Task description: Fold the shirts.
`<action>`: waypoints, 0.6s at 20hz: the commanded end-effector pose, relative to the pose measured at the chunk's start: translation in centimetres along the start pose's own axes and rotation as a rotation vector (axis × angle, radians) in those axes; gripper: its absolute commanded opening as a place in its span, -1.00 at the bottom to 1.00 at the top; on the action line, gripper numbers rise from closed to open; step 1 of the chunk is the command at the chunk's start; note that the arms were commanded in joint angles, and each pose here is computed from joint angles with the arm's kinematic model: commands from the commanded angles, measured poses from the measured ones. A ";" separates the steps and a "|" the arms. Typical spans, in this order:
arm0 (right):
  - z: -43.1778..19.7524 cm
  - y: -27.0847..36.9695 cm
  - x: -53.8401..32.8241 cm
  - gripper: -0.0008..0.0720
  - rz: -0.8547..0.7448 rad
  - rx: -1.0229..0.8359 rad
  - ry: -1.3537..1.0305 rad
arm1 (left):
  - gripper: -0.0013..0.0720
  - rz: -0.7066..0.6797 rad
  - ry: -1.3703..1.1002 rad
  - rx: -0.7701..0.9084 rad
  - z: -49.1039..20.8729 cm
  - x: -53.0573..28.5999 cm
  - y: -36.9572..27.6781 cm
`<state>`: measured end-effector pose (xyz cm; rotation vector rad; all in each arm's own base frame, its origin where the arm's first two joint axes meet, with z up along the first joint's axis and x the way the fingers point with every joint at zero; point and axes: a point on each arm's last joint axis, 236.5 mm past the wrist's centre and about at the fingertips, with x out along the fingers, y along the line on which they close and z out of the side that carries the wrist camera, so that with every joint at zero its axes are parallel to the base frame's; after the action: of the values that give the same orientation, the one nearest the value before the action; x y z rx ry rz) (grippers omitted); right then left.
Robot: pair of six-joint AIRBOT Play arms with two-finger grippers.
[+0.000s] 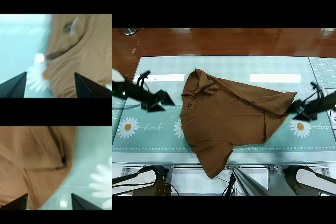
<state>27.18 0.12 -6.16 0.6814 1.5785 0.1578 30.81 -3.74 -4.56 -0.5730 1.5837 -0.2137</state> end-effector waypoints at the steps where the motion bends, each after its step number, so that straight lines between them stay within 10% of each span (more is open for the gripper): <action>1: -4.3 -0.1 4.0 0.73 0.047 0.040 0.031 | 0.96 -0.070 0.063 -0.098 -4.5 2.7 1.2; 12: 0.5 2.7 4.2 0.22 0.147 0.110 -0.169 | 0.96 -0.286 0.029 -0.111 -5.4 4.8 -2.4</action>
<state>26.91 4.11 -9.04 0.8176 1.4550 0.1350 25.85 -8.84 -7.18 -0.8688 1.5654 -0.3373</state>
